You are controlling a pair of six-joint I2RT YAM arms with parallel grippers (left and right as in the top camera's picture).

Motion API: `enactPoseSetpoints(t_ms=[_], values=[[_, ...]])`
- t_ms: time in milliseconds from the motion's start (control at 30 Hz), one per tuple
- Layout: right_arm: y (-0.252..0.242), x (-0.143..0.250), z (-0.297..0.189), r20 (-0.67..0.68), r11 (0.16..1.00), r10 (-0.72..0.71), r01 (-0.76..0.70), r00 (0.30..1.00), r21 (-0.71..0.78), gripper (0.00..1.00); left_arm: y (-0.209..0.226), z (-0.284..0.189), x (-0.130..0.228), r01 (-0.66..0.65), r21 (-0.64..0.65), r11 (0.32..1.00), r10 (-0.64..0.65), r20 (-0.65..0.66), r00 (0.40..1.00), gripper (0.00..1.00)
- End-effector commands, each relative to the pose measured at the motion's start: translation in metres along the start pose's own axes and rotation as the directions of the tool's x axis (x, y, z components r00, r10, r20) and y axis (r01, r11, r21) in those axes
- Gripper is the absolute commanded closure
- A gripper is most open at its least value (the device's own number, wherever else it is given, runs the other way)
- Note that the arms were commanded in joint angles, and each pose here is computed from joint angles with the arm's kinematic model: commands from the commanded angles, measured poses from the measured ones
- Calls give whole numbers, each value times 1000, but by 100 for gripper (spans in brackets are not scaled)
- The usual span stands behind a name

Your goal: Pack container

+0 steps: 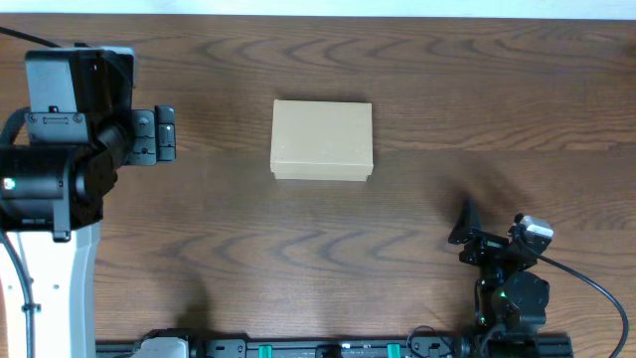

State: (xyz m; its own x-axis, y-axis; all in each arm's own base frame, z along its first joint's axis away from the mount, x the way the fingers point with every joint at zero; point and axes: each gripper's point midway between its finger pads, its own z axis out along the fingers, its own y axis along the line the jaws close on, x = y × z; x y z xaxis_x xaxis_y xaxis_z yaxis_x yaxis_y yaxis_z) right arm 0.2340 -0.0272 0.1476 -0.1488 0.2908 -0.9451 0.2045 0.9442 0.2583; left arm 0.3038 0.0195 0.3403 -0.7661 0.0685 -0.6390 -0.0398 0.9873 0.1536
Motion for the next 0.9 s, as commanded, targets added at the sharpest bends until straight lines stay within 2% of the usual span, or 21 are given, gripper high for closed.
enactPoseSetpoints(t_ms=[0, 67, 133, 233, 300, 333, 433, 533, 600, 700, 867], values=[[1, 2, 0, 1, 1000, 11, -11, 1000, -6, 1, 7, -28, 9, 17, -16, 1000, -16, 68, 998, 5], [1, 2, 0, 1, 1000, 11, -11, 1000, -7, 1, 8, -35, 24, 18, -16, 1000, -17, 75, 997, 5], [1, 2, 0, 1, 1000, 11, -11, 1000, -7, 1, 12, -36, 38, -29, -49, 998, 34, 93, 995, 5], [1, 2, 0, 1, 1000, 11, -11, 1000, -7, 1, 17, -37, 31, -49, -102, 994, 74, 252, 965, 5], [1, 2, 0, 1, 1000, 12, -12, 1000, -7, 1, 17, -43, 15, -13, -110, 994, 57, 406, 912, 5], [1, 2, 0, 1, 1000, 11, -11, 1000, -7, 1, 17, -50, 4, 12, -107, 994, 44, 508, 861, 5], [1, 2, 0, 1, 1000, 12, -12, 1000, -7, 1, 17, -69, -12, 53, -91, 994, 24, 684, 729, 5], [1, 2, 0, 1, 1000, 11, -11, 1000, -7, 1, 15, -80, -18, 74, -76, 994, 14, 789, 615, 5], [1, 2, 0, 1, 1000, 11, -11, 1000, -7, 1, 15, -80, -16, 88, -74, 993, 11, 824, 566, 5], [1, 2, 0, 1, 1000, 11, -11, 1000, -7, 1, 13, -72, -7, 98, -72, 993, 9, 848, 530, 4], [1, 2, 0, 1, 1000, 12, -12, 1000, -7, 1, 7, -43, 20, 92, -73, 993, 10, 834, 552, 5]])
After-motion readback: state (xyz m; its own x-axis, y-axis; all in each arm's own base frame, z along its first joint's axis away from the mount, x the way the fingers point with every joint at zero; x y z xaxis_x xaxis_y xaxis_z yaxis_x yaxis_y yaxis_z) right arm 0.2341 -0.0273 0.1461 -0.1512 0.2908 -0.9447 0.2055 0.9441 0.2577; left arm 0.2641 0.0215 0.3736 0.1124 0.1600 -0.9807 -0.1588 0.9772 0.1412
